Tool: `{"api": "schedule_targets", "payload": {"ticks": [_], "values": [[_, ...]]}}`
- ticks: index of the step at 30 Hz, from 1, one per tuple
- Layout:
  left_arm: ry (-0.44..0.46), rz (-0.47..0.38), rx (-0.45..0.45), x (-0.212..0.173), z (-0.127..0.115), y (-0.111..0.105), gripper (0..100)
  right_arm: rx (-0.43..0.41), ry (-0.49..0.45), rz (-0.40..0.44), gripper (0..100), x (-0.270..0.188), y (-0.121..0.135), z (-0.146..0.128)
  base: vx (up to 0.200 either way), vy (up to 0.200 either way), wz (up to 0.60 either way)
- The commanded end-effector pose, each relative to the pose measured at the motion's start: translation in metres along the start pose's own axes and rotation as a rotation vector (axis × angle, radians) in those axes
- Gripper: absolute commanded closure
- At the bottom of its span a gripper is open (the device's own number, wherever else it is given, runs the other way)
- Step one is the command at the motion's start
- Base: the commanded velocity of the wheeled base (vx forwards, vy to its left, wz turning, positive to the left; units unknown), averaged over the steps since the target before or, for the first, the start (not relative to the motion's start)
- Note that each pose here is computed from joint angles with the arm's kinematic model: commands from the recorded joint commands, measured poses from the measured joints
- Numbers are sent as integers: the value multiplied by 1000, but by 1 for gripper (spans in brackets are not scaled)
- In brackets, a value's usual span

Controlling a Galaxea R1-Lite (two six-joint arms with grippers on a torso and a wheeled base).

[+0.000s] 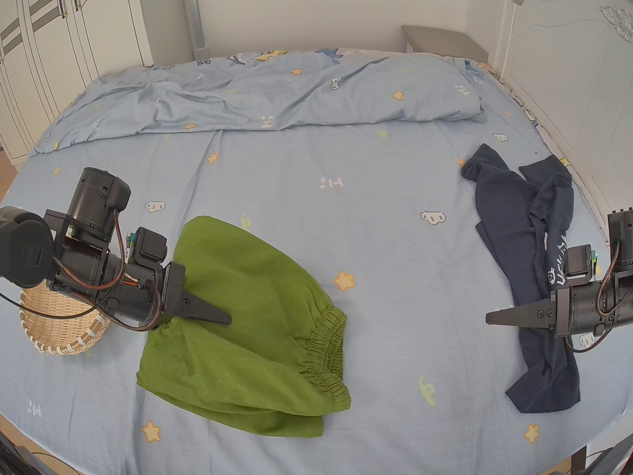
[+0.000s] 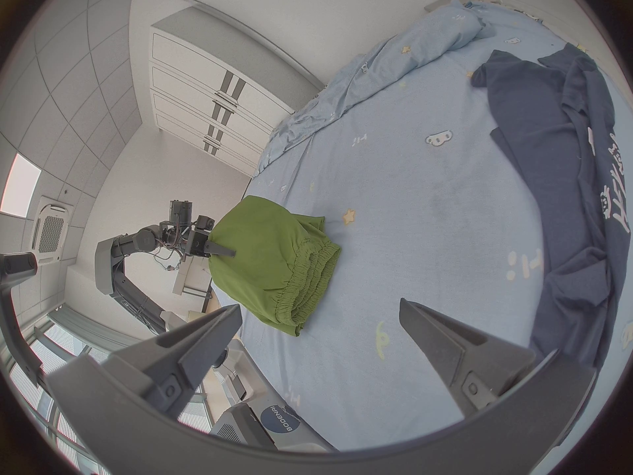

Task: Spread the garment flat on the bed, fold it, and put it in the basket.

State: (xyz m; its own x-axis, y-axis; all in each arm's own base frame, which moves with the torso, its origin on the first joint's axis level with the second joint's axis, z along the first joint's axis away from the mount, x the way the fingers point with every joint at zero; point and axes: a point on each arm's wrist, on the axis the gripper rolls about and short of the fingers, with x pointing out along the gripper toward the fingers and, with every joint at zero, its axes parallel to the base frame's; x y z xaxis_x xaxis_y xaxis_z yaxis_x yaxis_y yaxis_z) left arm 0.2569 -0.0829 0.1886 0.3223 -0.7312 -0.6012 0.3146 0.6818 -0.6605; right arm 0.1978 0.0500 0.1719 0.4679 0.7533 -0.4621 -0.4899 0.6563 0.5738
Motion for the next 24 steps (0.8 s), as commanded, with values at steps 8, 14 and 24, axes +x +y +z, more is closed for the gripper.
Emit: {"api": "schedule_targets", "payload": {"ticks": [8, 14, 24], "values": [[-3, -2, 5, -1, -1, -2, 100, -1, 1, 2, 0, 0, 0, 0, 0, 200, 0], [2, -1, 3, -1, -2, -2, 100, -4, 0, 2, 0, 0, 0, 0, 0, 200, 0], [-7, -28, 63, -7, -11, -21, 100, -6, 1, 2, 0, 0, 0, 0, 0, 120, 0]]}}
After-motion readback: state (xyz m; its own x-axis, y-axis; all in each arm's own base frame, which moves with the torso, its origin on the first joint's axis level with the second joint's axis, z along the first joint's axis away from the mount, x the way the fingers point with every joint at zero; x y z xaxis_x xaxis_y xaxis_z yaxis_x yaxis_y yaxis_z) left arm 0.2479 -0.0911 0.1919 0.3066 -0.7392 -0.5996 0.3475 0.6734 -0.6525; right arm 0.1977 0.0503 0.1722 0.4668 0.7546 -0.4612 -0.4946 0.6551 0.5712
